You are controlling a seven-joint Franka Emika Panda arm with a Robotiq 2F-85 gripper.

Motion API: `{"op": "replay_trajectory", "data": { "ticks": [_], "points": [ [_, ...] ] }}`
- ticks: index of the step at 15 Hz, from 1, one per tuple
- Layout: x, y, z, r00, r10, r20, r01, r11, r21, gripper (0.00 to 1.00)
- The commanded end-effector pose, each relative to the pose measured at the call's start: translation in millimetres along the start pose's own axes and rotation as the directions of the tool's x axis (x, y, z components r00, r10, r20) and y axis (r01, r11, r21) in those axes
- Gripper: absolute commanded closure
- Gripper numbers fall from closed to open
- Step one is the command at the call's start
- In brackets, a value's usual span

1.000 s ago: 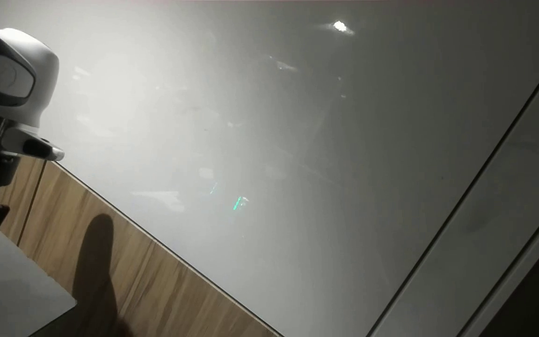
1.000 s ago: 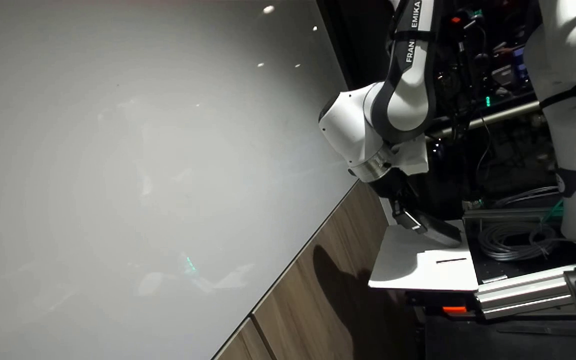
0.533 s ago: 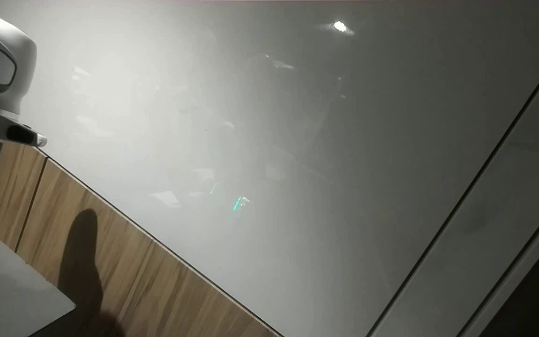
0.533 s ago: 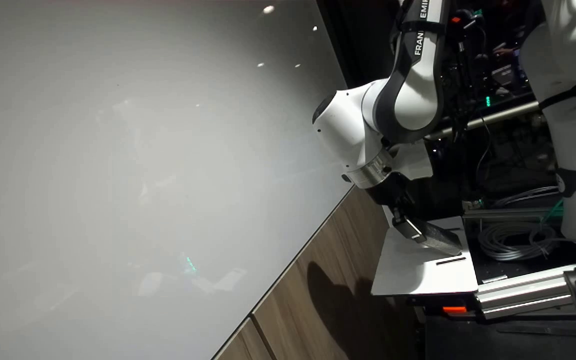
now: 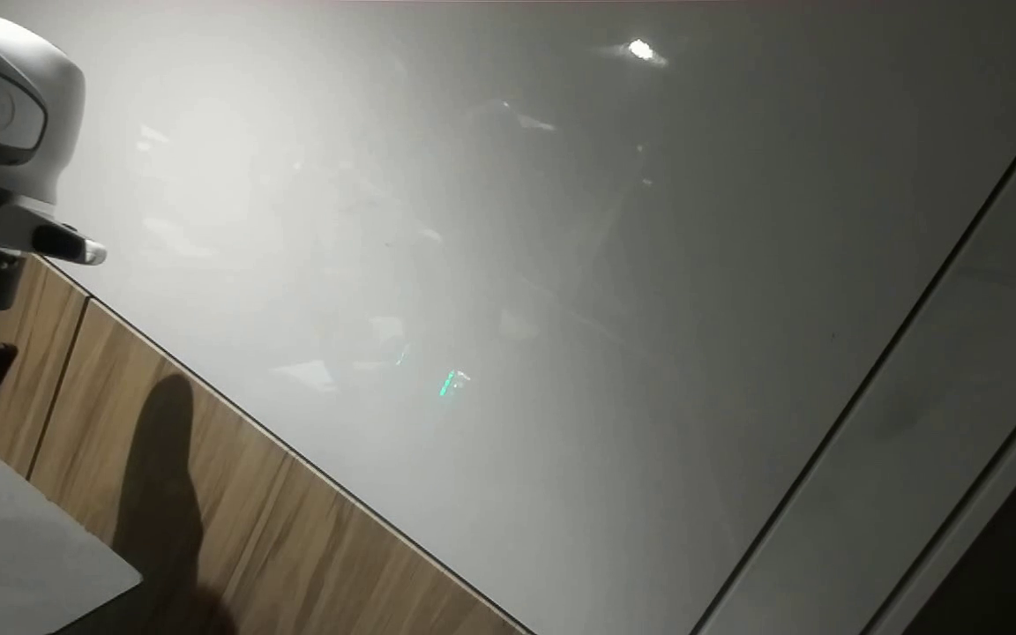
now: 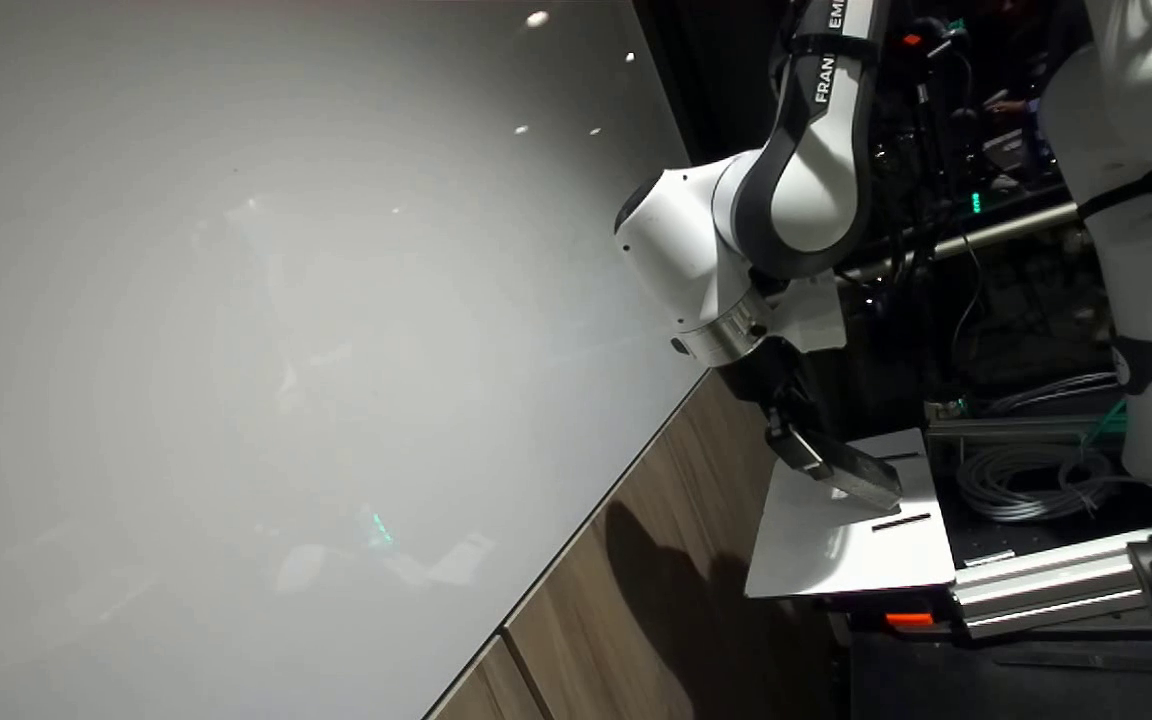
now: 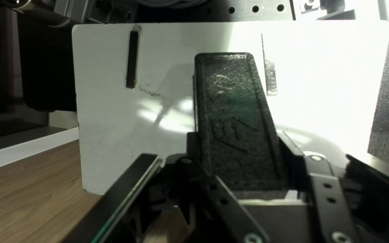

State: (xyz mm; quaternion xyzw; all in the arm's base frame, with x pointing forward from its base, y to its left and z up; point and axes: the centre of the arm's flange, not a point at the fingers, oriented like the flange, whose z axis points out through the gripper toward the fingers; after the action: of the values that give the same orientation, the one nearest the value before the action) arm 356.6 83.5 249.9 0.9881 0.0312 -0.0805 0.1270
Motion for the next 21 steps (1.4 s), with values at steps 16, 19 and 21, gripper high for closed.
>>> {"op": "replay_trajectory", "data": {
  "ticks": [16, 19, 21],
  "points": [
    [36.2, 41.0, -13.3, 0.993, 0.118, -0.026, -0.117, 0.992, 0.047, 0.69],
    [34.9, 43.6, -7.6, 0.993, 0.120, -0.014, -0.119, 0.991, 0.053, 0.69],
    [33.0, 40.2, -4.8, 0.994, 0.110, -0.010, -0.109, 0.993, 0.051, 0.69]
  ]
}}
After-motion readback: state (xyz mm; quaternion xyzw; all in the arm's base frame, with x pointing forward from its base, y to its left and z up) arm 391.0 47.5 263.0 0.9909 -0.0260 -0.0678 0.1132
